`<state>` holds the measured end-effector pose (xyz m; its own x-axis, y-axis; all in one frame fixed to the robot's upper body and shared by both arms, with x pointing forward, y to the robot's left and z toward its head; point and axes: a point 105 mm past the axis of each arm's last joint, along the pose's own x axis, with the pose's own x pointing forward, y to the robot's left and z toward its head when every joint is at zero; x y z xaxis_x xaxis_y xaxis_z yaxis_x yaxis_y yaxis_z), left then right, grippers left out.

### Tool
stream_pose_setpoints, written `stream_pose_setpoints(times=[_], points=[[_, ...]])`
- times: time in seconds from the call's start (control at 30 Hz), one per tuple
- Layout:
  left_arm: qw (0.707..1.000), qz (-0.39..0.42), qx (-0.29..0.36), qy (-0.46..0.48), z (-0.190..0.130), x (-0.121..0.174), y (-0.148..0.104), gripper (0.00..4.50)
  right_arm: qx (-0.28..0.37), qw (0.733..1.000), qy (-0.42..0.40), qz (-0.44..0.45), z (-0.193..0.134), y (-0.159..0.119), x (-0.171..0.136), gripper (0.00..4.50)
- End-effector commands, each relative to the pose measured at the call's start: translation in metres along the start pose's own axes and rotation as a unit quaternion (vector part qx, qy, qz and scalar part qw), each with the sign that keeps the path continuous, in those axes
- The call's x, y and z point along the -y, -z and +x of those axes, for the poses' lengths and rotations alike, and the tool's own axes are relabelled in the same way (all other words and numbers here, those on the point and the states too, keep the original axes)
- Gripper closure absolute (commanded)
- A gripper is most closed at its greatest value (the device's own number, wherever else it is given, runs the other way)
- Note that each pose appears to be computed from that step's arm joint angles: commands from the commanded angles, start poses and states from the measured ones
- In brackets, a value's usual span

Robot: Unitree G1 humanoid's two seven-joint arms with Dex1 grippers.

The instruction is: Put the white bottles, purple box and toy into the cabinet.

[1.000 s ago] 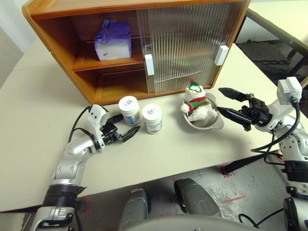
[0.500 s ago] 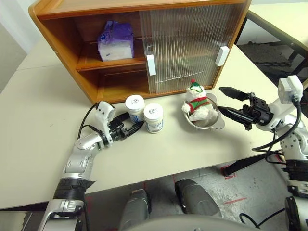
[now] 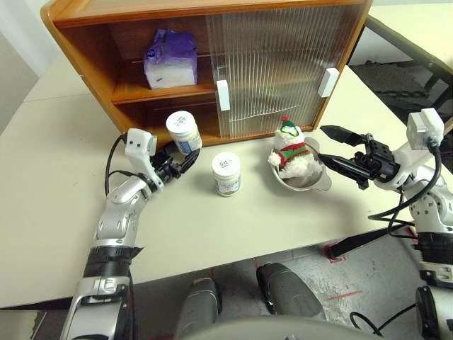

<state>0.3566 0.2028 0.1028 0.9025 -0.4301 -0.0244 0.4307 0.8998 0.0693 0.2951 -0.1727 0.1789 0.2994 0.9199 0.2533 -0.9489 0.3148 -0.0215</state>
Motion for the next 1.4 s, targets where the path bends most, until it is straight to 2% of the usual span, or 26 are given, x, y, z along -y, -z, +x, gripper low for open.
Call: stream_pose_setpoints(times=[0.03, 0.5, 0.73, 1.0, 1.4], points=[[1.000, 0.002, 0.007, -0.025, 0.009, -0.007, -0.006, 1.39, -0.007, 1.000, -0.007, 0.005, 0.004, 0.003, -0.001, 0.00], [0.995, 0.001, -0.017, -0.098, 0.028, -0.030, 0.000, 1.39, 0.002, 1.000, -0.011, -0.002, 0.003, -0.001, -0.005, 0.00], [0.994, -0.003, -0.004, -0.108, 0.049, -0.026, -0.005, 1.39, -0.010, 1.000, -0.017, -0.004, 0.002, 0.000, -0.005, 0.00], [0.989, -0.021, -0.022, -0.143, 0.060, -0.034, 0.001, 1.39, -0.014, 1.000, -0.013, -0.005, 0.000, -0.001, -0.004, 0.00], [0.990, -0.035, -0.020, -0.135, 0.075, -0.028, 0.001, 1.39, -0.020, 1.000, -0.012, -0.010, -0.002, -0.003, -0.002, 0.00]])
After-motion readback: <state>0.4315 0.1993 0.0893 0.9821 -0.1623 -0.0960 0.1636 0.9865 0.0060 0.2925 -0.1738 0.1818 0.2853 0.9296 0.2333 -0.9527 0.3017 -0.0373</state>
